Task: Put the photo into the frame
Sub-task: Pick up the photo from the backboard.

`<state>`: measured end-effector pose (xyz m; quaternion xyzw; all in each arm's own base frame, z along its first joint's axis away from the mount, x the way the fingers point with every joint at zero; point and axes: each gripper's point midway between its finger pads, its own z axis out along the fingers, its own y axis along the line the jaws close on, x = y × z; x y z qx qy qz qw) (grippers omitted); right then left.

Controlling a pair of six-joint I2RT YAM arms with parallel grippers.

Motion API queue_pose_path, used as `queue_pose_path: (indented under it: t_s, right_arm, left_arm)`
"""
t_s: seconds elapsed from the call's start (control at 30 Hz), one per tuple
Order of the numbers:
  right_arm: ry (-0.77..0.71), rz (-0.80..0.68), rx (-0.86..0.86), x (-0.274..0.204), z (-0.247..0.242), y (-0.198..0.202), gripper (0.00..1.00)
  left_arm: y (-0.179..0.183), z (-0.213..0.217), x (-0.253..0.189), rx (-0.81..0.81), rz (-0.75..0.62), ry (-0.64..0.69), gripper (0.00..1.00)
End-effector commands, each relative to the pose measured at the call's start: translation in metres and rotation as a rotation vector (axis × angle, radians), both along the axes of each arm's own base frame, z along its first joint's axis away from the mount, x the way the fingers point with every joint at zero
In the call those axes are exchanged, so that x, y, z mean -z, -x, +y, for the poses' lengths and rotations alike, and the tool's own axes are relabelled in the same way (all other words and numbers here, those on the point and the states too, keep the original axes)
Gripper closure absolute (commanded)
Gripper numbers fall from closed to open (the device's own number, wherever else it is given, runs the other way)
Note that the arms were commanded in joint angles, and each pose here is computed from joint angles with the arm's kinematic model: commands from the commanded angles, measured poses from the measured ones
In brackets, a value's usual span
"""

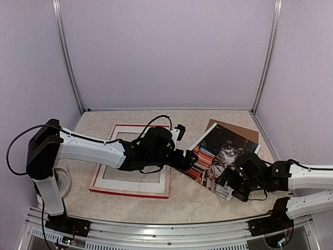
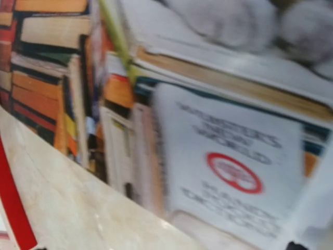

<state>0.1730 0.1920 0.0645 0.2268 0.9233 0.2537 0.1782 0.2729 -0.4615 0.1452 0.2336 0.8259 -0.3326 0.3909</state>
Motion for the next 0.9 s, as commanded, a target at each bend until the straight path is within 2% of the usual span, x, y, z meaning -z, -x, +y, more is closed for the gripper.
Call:
queue_pose_path:
  t_s: [0.0, 0.53, 0.87]
  right_arm:
    - [0.004, 0.047, 0.084, 0.011, -0.021, 0.011, 0.01]
    - [0.057, 0.073, 0.137, 0.026, -0.036, 0.015, 0.01]
    - [0.042, 0.024, 0.208, 0.024, -0.046, 0.009, 0.01]
  left_arm:
    - [0.012, -0.019, 0.016, 0.067, 0.029, -0.036, 0.01]
    - [0.01, -0.038, 0.053, 0.056, 0.098, -0.078, 0.01]
    - [0.006, -0.045, 0.085, 0.039, 0.145, -0.133, 0.01]
